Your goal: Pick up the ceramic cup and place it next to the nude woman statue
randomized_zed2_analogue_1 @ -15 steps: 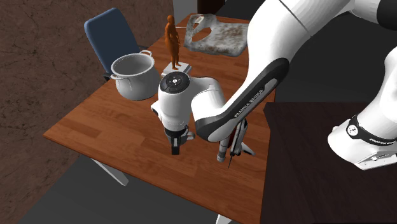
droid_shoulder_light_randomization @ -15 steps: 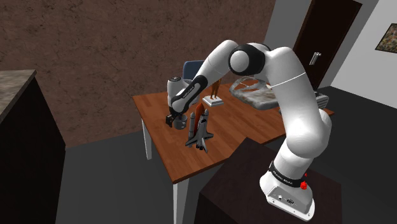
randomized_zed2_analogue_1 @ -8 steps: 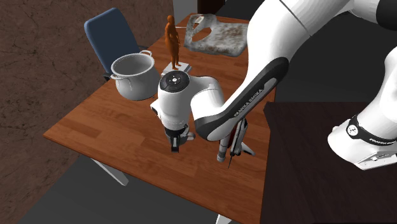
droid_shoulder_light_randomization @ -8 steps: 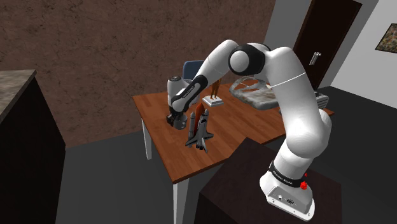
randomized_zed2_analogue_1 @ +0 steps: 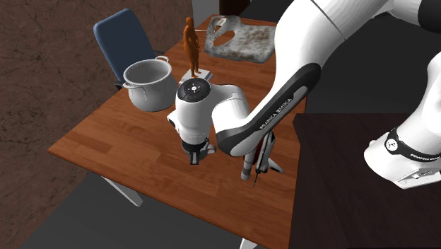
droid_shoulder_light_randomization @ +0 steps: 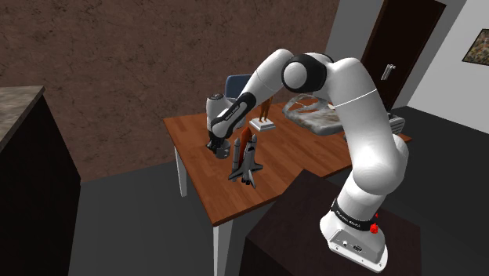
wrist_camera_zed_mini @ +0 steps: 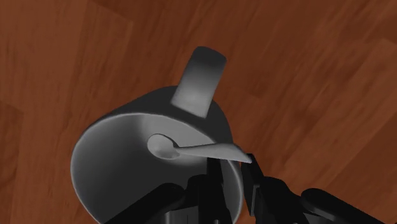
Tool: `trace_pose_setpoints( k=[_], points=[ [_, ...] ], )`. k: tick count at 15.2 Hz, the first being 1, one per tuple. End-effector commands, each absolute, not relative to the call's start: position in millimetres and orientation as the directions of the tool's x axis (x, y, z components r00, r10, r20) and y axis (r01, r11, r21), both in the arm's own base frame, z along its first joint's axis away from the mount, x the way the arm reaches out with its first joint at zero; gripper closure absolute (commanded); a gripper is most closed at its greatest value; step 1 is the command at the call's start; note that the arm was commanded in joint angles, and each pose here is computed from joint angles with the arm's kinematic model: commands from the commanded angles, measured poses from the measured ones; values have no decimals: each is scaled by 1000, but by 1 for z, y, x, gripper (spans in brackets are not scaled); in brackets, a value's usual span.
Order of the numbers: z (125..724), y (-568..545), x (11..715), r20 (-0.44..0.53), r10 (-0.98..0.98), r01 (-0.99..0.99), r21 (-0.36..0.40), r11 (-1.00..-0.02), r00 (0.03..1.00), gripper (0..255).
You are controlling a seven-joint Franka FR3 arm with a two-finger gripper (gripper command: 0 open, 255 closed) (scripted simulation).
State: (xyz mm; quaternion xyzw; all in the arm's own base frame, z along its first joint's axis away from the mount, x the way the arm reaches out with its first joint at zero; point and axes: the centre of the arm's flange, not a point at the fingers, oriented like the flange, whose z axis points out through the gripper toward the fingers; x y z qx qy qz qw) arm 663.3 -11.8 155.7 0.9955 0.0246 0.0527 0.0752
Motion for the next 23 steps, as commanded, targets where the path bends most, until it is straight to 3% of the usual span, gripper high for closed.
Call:
trace_pose_setpoints(
  k=[1,23],
  points=[
    [152,-9,662,96,58,43,151,-988,994,255],
    [268,-9,662,96,58,43,151,-988,994,255]
  ],
)
